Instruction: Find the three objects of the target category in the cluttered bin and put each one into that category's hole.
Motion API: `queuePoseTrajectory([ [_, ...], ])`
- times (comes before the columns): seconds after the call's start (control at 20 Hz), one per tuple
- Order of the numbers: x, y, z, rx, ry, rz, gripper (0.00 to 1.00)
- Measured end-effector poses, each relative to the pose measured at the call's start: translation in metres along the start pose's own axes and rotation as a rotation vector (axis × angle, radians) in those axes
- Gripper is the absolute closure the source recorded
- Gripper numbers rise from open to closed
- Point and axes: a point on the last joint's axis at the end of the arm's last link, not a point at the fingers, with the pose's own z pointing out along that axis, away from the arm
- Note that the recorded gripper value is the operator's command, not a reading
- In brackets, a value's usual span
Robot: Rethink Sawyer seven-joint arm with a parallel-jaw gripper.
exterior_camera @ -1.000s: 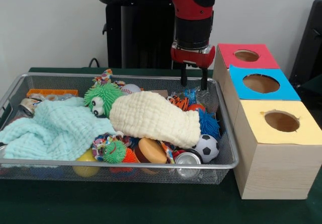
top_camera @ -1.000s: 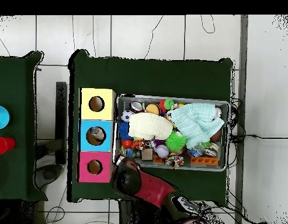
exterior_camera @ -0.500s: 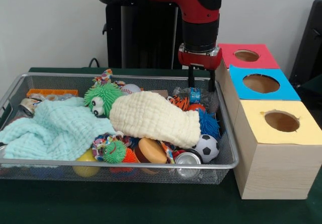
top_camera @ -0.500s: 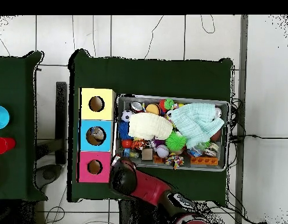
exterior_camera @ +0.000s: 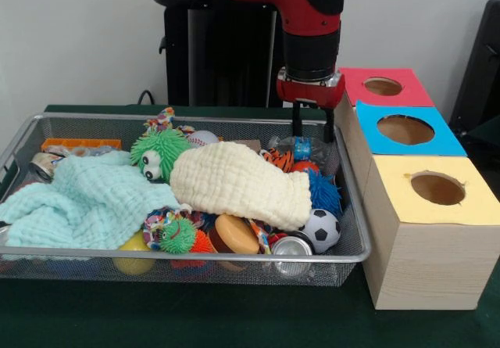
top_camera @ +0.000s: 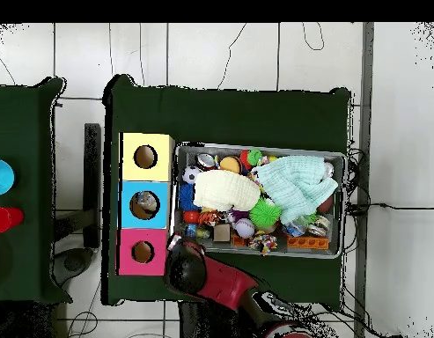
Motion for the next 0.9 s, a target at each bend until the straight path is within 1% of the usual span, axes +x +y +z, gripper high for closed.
queuePoseTrajectory([
  [0.45, -0.003, 0.002, -0.004, -0.003, -0.012, -0.004, 0.0],
  [0.9, -0.016, 0.008, -0.018, -0.012, -0.053, -0.011, 0.0],
])
